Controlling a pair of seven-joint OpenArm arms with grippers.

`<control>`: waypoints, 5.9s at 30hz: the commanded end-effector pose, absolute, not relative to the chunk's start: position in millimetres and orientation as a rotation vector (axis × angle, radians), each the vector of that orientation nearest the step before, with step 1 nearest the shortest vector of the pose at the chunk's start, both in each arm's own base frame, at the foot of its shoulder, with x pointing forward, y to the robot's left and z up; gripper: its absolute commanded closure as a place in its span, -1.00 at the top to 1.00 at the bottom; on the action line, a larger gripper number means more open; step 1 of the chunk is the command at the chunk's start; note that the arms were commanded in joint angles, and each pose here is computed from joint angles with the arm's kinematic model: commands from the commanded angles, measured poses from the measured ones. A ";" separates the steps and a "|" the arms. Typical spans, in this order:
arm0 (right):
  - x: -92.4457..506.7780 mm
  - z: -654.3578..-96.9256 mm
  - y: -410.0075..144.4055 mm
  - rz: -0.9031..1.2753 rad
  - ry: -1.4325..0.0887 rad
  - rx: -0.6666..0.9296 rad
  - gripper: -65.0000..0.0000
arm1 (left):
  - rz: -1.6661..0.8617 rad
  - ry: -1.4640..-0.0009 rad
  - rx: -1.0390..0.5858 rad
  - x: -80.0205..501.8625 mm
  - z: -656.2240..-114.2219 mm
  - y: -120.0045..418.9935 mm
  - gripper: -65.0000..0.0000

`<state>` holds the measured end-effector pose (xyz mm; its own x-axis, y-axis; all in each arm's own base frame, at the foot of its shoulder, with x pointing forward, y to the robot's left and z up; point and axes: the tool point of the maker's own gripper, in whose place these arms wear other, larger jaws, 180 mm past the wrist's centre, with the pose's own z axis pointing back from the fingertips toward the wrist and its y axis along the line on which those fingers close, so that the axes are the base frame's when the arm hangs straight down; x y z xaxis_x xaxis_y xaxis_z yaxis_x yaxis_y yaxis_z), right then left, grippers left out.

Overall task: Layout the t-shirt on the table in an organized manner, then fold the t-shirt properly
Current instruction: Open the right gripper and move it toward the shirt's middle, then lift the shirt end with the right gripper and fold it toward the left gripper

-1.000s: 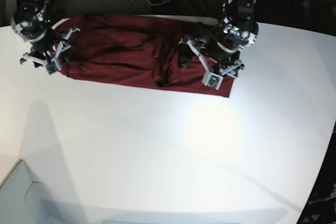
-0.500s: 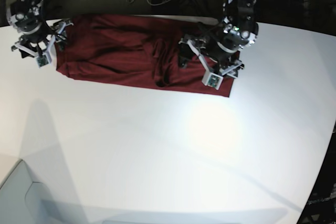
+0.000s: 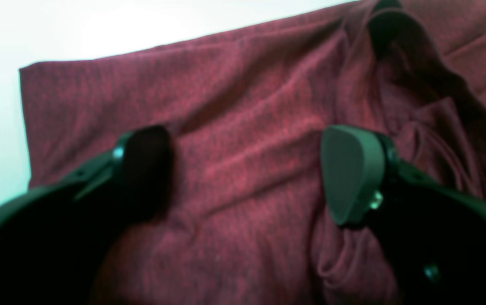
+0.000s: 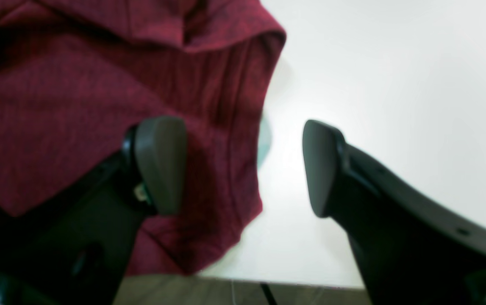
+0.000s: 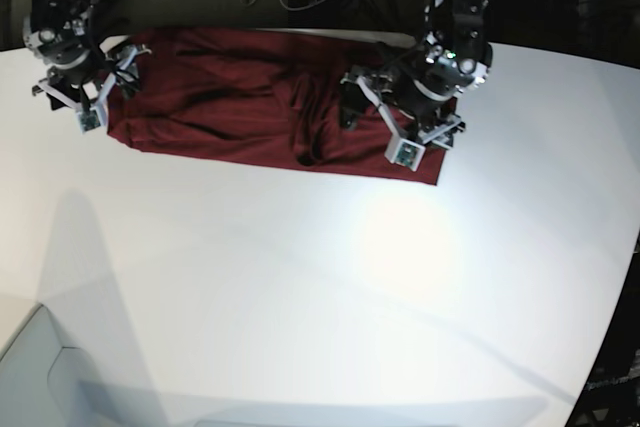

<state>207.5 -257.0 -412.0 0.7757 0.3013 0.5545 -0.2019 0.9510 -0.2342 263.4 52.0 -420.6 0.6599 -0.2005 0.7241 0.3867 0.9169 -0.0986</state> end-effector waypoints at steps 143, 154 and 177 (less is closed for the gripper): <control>259.7 -287.5 175.8 1.111 -1.055 0.638 -1.00 | -0.020 -0.617 -0.028 259.5 -450.8 198.2 -1.00; 281.0 -283.4 176.4 1.140 -1.069 0.603 -1.00 | -0.015 -0.604 -0.023 252.6 -453.7 201.0 -1.00; 261.2 -289.4 191.4 1.173 -1.056 0.660 -1.00 | -0.019 -0.614 -0.027 257.6 -451.5 198.8 -1.00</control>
<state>257.0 184.0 -308.2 0.0592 0.4598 0.8860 -0.9517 0.2940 -0.0890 274.2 204.3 -436.6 0.7566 0.0106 0.6537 0.0039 0.9998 -0.0207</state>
